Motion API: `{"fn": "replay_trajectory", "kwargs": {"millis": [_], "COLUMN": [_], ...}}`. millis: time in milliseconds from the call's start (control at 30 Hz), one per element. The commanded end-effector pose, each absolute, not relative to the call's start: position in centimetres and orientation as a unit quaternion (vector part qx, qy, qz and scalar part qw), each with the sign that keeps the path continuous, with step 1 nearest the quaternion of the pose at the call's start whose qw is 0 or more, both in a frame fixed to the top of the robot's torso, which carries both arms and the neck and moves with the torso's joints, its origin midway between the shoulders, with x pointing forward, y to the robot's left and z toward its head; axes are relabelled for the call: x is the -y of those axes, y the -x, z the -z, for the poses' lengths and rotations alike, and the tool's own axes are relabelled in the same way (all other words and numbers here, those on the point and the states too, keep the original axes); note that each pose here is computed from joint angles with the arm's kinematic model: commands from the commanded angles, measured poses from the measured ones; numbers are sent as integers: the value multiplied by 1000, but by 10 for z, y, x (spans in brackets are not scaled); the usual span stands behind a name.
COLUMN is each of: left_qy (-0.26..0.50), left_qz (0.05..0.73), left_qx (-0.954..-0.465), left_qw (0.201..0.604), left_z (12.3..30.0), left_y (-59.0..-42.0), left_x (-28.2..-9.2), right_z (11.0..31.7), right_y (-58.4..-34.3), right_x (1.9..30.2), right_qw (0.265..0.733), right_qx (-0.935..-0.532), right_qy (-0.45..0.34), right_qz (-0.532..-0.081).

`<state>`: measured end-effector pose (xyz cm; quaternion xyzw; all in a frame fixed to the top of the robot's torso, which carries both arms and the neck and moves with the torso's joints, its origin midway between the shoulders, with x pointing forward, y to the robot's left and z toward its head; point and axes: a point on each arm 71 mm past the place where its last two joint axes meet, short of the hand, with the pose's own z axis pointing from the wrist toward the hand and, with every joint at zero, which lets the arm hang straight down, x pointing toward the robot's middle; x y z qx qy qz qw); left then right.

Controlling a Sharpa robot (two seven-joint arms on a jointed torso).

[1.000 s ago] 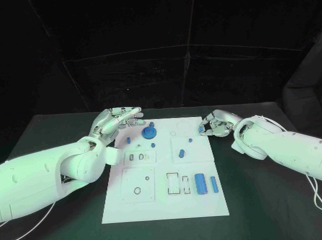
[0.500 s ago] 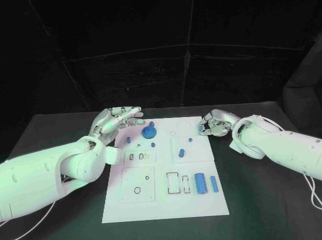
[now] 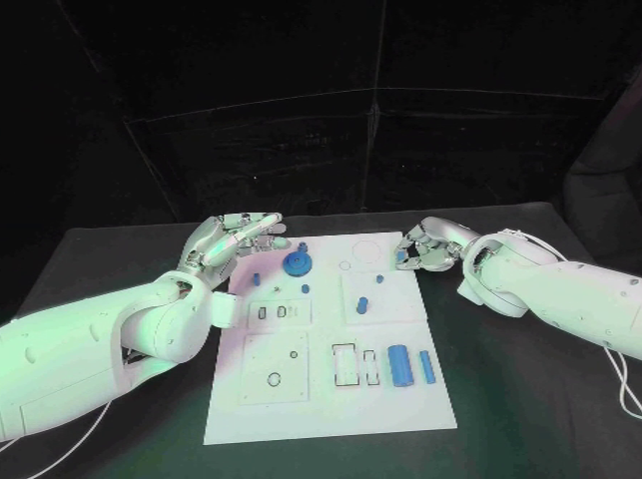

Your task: Assemble the parts on the task board

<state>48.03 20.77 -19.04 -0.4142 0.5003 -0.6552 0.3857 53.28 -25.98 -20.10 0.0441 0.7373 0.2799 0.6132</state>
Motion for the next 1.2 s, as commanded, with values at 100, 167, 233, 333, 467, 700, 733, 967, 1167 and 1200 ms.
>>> {"fn": "replay_trajectory", "kwargs": {"millis": [100, 167, 233, 333, 467, 700, 733, 967, 1167, 1200], "left_qy": [411, 411, 412, 412, 412, 413, 414, 414, 414, 414], "left_qz": [660, 660, 660, 659, 658, 656, 656, 652, 649, 649], "left_qx": [-500, -500, -500, -500, -500, -500, -500, -497, -494, -494], "left_qw": [381, 381, 382, 382, 384, 385, 386, 396, 404, 404], "left_z": [189, 189, 189, 189, 189, 189, 189, 188, 185, 185], "left_y": [-480, -480, -480, -480, -480, -481, -482, -487, -490, -491], "left_x": [-207, -207, -208, -208, -210, -215, -215, -225, -231, -231], "right_z": [194, 192, 191, 188, 184, 174, 173, 167, 169, 169], "right_y": [-533, -532, -530, -526, -519, -506, -505, -491, -485, -485], "right_x": [262, 261, 260, 257, 246, 204, 201, 138, 96, 91], "right_qw": [646, 649, 651, 652, 648, 636, 635, 613, 596, 595], "right_qx": [-709, -705, -703, -700, -699, -704, -705, -715, -724, -725], "right_qy": [-53, -54, -55, -55, -52, -38, -37, -13, 28, 34], "right_qz": [-278, -279, -281, -286, -298, -314, -315, -336, -346, -346]}}
